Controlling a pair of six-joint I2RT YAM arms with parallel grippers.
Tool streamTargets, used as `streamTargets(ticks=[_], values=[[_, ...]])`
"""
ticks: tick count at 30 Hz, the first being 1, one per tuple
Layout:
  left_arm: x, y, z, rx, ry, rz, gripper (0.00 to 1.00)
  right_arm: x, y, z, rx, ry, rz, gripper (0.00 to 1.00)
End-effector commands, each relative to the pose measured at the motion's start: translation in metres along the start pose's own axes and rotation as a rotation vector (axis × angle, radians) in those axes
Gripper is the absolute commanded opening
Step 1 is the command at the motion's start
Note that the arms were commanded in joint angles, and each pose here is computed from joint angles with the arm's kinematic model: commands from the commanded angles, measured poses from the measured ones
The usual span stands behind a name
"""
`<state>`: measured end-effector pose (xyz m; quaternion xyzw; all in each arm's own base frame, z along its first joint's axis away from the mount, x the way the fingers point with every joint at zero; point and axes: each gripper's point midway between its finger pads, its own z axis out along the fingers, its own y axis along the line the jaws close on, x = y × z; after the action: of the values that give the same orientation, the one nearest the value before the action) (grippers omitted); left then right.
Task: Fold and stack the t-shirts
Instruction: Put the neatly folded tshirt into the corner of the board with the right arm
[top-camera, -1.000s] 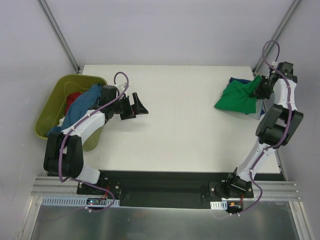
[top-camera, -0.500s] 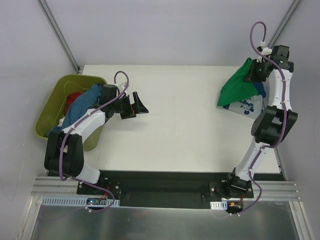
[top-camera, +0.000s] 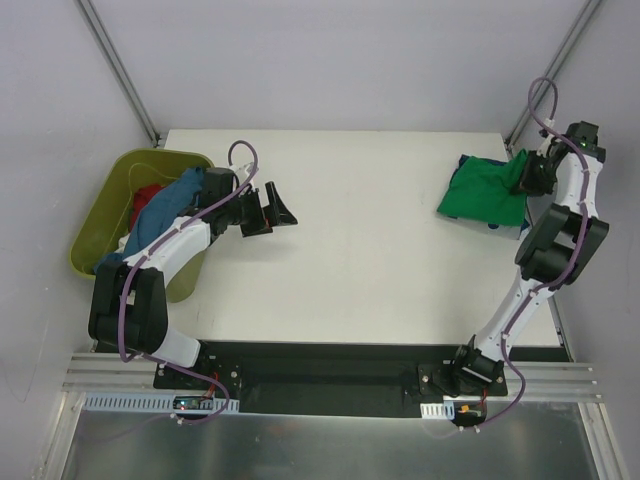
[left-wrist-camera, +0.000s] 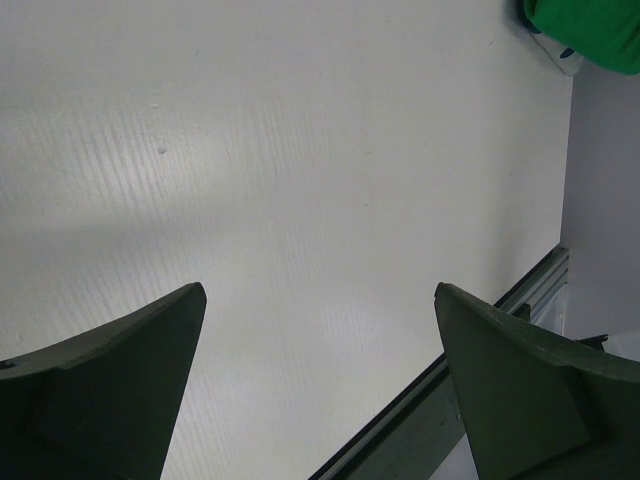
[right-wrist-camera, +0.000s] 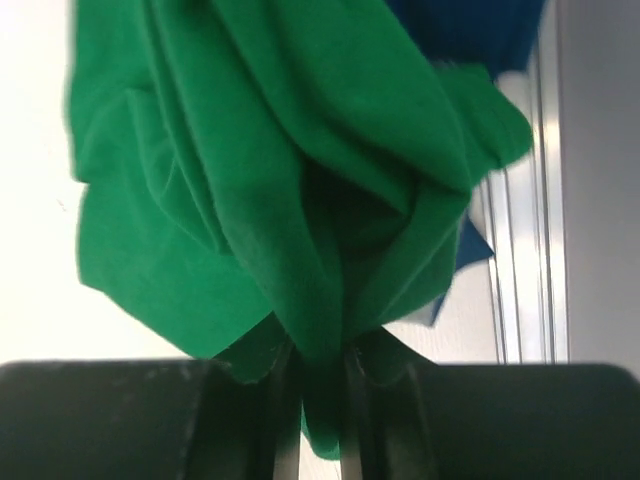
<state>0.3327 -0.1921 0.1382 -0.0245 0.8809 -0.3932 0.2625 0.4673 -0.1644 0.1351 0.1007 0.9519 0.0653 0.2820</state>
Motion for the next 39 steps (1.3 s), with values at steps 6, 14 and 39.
streamTargets(ticks=[6,14,39], values=[[-0.009,-0.013,0.000,0.044,0.004,0.012,0.99,0.009,-0.040,-0.013,0.097,0.032,0.087,0.54],[-0.009,-0.018,-0.004,0.057,0.000,0.017,0.99,-0.007,-0.017,-0.042,0.097,-0.026,0.050,0.75],[-0.008,-0.014,-0.005,0.035,0.003,0.044,1.00,-0.005,-0.017,0.018,0.326,0.028,0.300,0.97]])
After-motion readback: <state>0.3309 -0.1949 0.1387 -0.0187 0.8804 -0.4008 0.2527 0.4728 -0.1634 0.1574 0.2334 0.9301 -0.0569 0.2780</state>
